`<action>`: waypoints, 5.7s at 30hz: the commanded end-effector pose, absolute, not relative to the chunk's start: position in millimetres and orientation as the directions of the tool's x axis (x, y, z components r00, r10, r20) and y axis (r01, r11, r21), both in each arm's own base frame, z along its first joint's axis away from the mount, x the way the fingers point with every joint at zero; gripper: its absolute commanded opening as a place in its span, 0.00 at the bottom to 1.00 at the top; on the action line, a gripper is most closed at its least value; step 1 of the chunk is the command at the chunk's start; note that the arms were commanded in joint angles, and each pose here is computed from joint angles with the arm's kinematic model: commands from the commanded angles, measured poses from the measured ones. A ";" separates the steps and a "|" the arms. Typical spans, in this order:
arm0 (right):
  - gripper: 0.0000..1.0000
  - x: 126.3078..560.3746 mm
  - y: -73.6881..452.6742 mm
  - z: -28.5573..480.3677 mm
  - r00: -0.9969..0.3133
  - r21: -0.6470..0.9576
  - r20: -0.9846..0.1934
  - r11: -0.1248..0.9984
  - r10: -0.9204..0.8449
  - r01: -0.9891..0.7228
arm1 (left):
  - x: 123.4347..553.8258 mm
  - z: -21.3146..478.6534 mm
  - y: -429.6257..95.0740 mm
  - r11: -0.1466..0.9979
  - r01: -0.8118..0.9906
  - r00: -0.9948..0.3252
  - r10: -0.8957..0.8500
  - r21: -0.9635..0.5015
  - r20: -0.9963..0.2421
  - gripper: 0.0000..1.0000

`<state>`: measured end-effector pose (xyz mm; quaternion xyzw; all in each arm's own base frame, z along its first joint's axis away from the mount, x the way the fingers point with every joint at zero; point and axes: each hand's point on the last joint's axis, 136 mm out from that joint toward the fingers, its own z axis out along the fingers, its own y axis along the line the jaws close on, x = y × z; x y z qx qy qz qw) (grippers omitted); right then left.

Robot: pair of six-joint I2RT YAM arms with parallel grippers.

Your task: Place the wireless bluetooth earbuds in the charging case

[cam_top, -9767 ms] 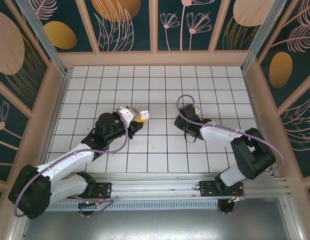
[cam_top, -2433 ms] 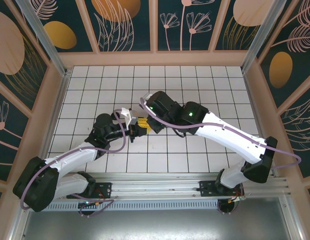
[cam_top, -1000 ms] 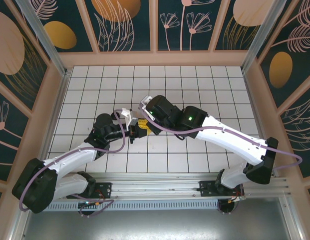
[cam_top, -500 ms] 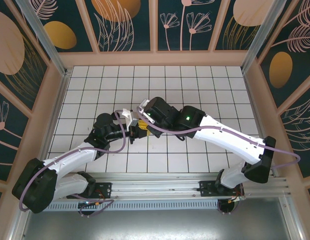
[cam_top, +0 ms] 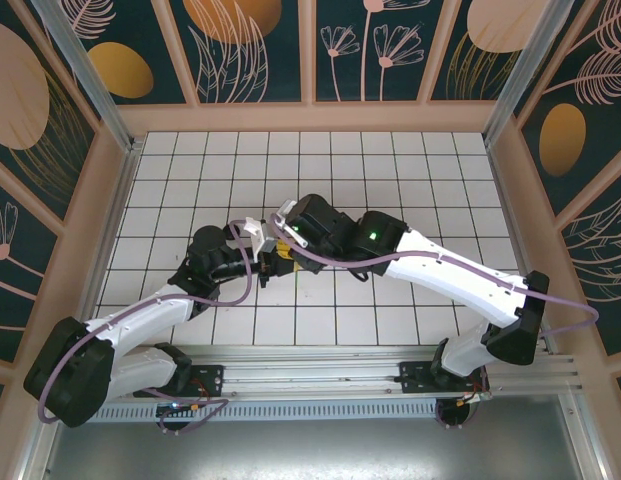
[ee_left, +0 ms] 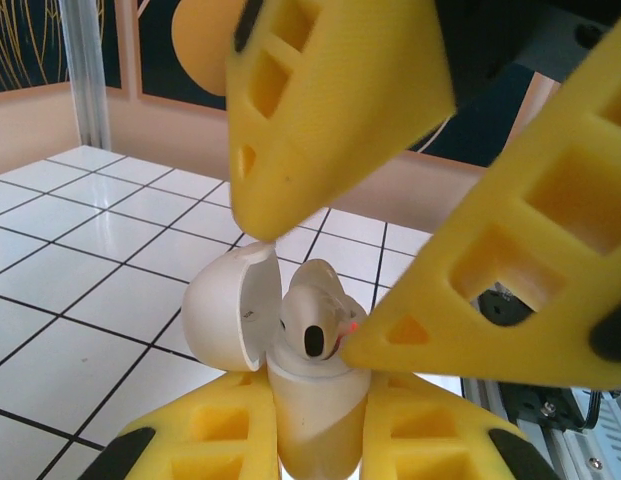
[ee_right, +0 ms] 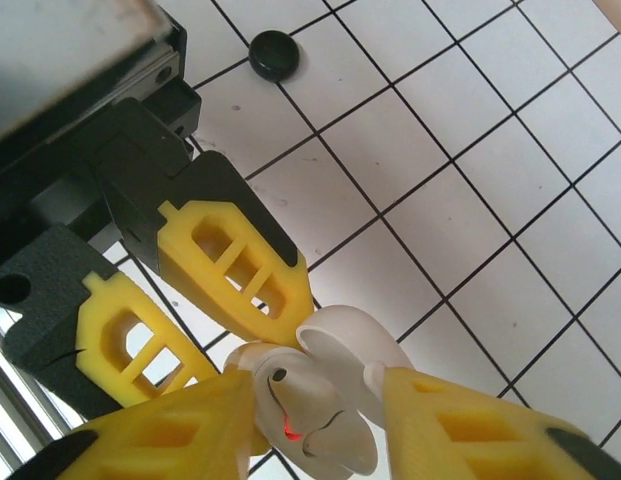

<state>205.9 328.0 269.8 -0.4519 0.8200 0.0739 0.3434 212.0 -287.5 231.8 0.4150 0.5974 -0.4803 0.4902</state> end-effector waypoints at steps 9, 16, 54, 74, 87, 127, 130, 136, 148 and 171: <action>0.49 231.4 305.4 337.6 -0.473 0.070 -0.788 0.707 -0.393 -0.704 | 209.8 258.9 -285.4 0.186 0.979 -0.085 -0.020 -0.087 -0.996 0.00; 0.44 261.9 284.2 301.6 -0.732 0.457 -0.667 0.699 -0.141 -0.551 | 208.5 265.5 -286.1 0.176 0.981 -0.079 -0.026 -0.082 -0.997 0.00; 0.20 267.2 283.0 303.3 -0.822 0.688 -0.570 0.549 0.003 -0.475 | 207.5 268.2 -285.4 0.169 0.978 -0.109 -0.068 -0.120 -0.992 0.00; 0.16 181.6 335.2 284.5 -0.798 0.715 -0.525 0.355 -0.295 -0.602 | 226.4 268.7 -281.3 0.233 0.955 -0.161 -0.111 -0.184 -0.981 0.00; 0.23 259.9 268.2 288.1 -0.761 0.591 -0.648 0.651 0.030 -0.477 | 262.4 223.0 -277.4 0.388 0.849 -0.363 -0.067 -0.359 -0.930 0.00; 0.99 337.3 -34.6 149.5 -0.177 0.057 -0.977 0.950 0.116 0.308 | 410.1 139.1 -191.8 0.949 0.314 -0.586 0.165 -0.035 -0.794 0.89; 0.99 340.5 -39.5 141.3 -0.171 0.050 -0.980 0.955 0.104 0.291 | 418.3 155.3 -149.1 0.979 0.202 -0.510 0.102 -0.004 -0.854 0.99; 0.99 348.8 -36.6 144.3 -0.099 0.084 -0.989 0.965 0.112 0.247 | 415.3 165.6 -73.2 0.997 -0.027 -0.320 0.064 0.076 -0.945 0.98; 0.99 370.9 -27.0 125.5 -0.093 0.118 -0.986 0.977 0.135 0.175 | 369.4 165.2 9.7 0.980 -0.196 -0.057 0.002 0.013 -0.998 0.99; 0.99 371.7 -27.6 123.5 -0.103 0.118 -0.985 0.977 0.137 0.176 | 372.5 138.2 17.7 0.987 -0.157 -0.068 -0.051 -0.040 -0.996 0.98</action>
